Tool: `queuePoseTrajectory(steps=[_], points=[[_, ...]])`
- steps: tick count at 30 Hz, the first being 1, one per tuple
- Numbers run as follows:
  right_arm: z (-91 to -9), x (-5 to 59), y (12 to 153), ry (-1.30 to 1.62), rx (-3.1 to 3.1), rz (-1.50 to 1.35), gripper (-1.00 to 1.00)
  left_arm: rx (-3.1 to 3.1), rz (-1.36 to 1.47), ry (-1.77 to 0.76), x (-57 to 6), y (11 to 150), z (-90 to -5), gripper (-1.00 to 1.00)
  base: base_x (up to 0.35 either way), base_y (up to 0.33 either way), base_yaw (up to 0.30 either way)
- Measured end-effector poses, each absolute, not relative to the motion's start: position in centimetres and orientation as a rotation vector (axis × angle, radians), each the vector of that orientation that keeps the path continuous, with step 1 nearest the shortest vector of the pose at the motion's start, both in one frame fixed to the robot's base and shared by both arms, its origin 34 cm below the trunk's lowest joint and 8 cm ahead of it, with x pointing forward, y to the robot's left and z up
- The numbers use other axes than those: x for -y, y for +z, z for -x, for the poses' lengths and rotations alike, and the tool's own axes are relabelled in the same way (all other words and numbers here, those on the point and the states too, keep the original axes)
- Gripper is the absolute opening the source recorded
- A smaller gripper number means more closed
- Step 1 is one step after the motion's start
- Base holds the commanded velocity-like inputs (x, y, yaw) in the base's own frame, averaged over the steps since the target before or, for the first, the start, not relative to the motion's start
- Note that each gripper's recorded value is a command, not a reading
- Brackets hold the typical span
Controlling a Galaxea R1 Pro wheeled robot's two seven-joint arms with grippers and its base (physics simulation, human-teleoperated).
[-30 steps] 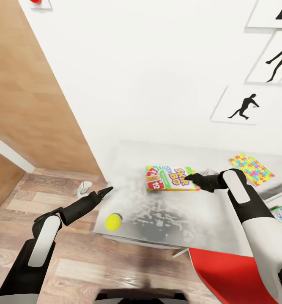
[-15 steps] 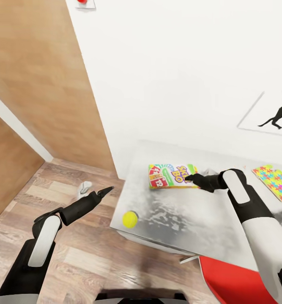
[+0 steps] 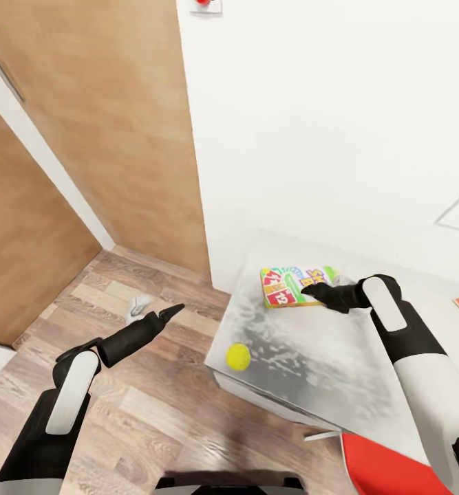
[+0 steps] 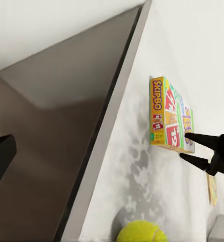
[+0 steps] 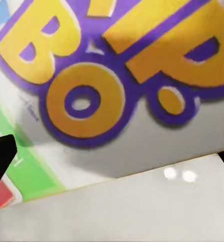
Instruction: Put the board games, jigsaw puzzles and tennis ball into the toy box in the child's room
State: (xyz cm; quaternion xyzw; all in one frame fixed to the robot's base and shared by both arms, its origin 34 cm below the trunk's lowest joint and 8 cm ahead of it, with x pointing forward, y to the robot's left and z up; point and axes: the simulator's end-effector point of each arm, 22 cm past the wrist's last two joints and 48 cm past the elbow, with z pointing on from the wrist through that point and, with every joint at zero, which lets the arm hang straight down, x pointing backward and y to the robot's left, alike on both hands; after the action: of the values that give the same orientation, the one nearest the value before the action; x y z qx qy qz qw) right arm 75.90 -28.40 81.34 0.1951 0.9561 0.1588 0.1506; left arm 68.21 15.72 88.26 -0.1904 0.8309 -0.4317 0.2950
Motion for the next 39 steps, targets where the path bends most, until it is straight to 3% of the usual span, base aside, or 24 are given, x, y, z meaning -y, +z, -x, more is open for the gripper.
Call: queuePoseTrajectory(steps=[11, 39], points=[[-75.99, 28.09, 81.43, 0.482, -2.738, -0.573, 1.00, -2.212, 0.506, -1.148, -15.71, 88.24, -68.22, 1.00, 0.000, 0.000, 0.210], [-76.76, 27.67, 82.35, 0.559, -2.695, -0.572, 1.00, -2.214, 0.508, -1.149, -15.69, 88.07, -68.34, 1.00, 0.000, 0.000, 0.016]])
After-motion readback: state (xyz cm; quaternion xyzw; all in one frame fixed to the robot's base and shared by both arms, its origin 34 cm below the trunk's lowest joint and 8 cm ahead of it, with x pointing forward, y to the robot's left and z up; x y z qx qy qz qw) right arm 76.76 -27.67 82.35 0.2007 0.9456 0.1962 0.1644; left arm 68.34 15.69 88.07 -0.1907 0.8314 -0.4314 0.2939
